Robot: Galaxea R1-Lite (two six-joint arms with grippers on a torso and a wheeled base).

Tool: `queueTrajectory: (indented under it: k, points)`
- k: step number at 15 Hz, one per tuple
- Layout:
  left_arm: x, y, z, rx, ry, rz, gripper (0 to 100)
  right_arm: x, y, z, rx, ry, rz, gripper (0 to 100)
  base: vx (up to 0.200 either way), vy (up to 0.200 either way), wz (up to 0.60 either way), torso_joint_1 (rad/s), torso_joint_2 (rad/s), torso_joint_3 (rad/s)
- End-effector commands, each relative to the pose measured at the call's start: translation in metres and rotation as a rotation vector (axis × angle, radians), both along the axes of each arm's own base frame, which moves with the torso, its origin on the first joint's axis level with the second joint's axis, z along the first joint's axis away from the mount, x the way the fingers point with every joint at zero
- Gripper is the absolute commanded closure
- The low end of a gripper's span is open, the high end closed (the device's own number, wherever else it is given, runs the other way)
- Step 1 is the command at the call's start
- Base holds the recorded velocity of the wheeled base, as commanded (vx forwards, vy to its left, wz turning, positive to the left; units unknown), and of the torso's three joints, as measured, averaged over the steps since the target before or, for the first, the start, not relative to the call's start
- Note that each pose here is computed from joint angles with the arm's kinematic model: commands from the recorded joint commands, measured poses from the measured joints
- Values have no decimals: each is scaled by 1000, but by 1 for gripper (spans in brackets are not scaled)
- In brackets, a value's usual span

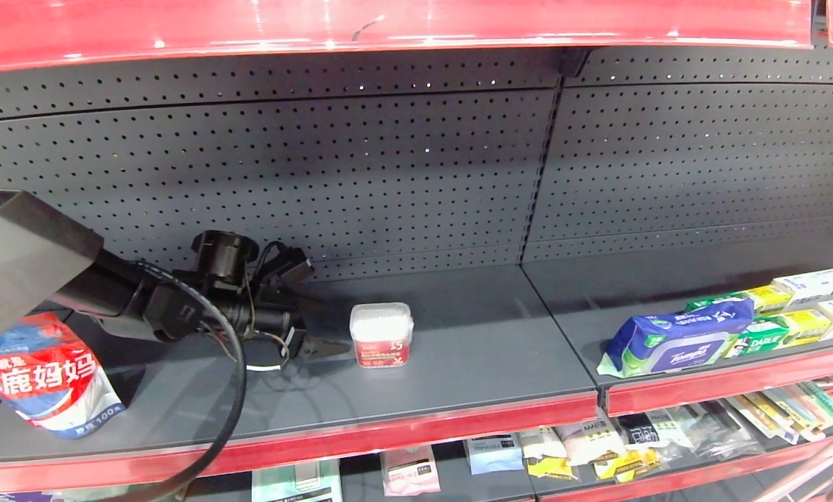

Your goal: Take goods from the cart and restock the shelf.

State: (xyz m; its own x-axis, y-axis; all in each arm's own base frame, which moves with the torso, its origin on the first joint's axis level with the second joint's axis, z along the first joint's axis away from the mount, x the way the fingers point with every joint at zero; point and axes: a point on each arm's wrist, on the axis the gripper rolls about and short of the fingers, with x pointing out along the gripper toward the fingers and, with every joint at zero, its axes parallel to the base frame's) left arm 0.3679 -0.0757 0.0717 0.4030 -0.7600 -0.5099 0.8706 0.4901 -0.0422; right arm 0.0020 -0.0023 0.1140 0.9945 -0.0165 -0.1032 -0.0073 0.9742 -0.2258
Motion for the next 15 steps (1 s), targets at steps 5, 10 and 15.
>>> queueTrajectory:
  k: [5,10,15]
  points:
    - [1,-12,3,-18,-41,-42,0,0,0,2,0,-6,-5,100,0,0,0,0,0,0]
    - [1,-30,-7,-46,-56,-114,0,0,0,4,0,-7,-5,100,0,0,0,0,0,0]
    - [12,-40,-23,-58,-134,-124,0,2,0,4,1,3,-6,100,0,0,0,0,0,0]
